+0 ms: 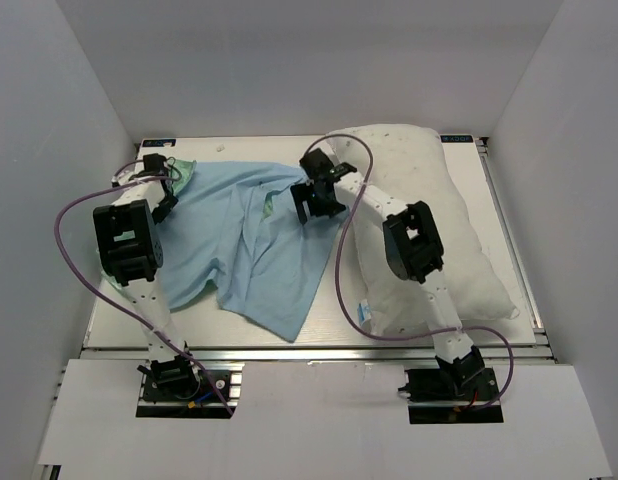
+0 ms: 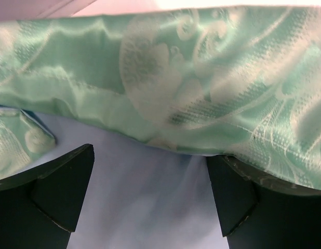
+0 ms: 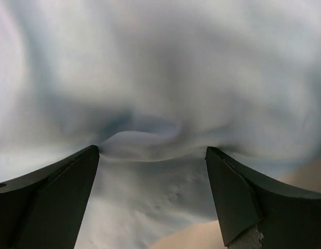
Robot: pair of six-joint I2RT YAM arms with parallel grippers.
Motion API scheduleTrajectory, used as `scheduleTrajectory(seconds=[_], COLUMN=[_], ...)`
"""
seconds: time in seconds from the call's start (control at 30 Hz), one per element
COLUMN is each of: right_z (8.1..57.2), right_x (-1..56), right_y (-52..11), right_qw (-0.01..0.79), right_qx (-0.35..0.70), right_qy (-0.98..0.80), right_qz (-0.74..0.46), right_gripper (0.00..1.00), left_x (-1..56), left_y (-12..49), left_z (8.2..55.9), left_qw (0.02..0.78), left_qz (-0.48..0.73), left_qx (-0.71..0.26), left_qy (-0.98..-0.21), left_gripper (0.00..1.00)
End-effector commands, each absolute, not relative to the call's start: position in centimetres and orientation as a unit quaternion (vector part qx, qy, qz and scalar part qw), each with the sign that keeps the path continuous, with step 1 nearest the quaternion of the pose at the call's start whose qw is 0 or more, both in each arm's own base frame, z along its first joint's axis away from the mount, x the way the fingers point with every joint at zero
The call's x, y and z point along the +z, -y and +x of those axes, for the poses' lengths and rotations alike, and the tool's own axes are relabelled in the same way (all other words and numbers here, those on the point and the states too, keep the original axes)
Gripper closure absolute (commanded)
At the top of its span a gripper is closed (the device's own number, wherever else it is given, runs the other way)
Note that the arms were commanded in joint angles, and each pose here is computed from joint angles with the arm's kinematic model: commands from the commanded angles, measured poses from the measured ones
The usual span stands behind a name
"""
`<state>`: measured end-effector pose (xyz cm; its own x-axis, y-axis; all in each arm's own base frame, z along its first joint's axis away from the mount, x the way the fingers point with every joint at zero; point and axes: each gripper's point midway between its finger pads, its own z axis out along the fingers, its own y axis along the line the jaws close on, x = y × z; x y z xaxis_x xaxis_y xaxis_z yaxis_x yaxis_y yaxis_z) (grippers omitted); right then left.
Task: Put the pillow into the pillowcase
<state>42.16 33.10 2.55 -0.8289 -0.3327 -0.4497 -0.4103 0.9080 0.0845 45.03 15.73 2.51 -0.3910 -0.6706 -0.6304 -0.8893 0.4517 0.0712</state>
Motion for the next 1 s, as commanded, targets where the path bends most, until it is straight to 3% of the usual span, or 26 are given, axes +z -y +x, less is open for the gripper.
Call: scheduleTrajectory(seconds=[0.0,0.1,0.13,0.23,0.4,0.6,0.8,0.97], right_z=[45.2,48.8,51.2,53.1,53.7,45.6,34.0,29.0], right_x=[-1.1,0.6,1.6,3.8,12.8,16.7,11.0,8.1], right_y=[-32.1,-32.5,-33.4,-34.5,-36.2,-35.4,-36.3,-36.7], right_qw=[0.183,0.234,0.288,0.345,0.416,0.402,0.282,0.236], right_qx=[0.076,0.093,0.111,0.127,0.145,0.13,0.161,0.207], right_qy=[-0.957,-0.942,-0.925,-0.893,-0.841,-0.842,-0.884,-0.897], right_qz=[-0.213,-0.221,-0.222,-0.257,-0.315,-0.334,-0.335,-0.311], right_gripper=[0.11,0.11,0.11,0.11,0.11,0.11,0.11,0.11], left_x=[1.3,1.4,1.7,2.9,8.3,17.5,20.1,18.6], left_y=[-14.5,-14.9,-14.9,-15.1,-13.7,-8.6,2.0,8.3], left_z=[39.9,36.1,35.8,35.6,39.1,42.4,43.5,42.9], left_qw=[0.195,0.143,0.141,0.144,0.224,0.357,0.385,0.357], left_qz=[-0.51,-0.545,-0.552,-0.559,-0.519,-0.426,-0.28,-0.217], left_qx=[0.241,0.267,0.266,0.262,0.165,0.031,-0.05,-0.105], left_qy=[-0.803,-0.782,-0.777,-0.773,-0.808,-0.831,-0.878,-0.902], left_gripper=[0.02,0.02,0.02,0.02,0.02,0.02,0.02,0.02])
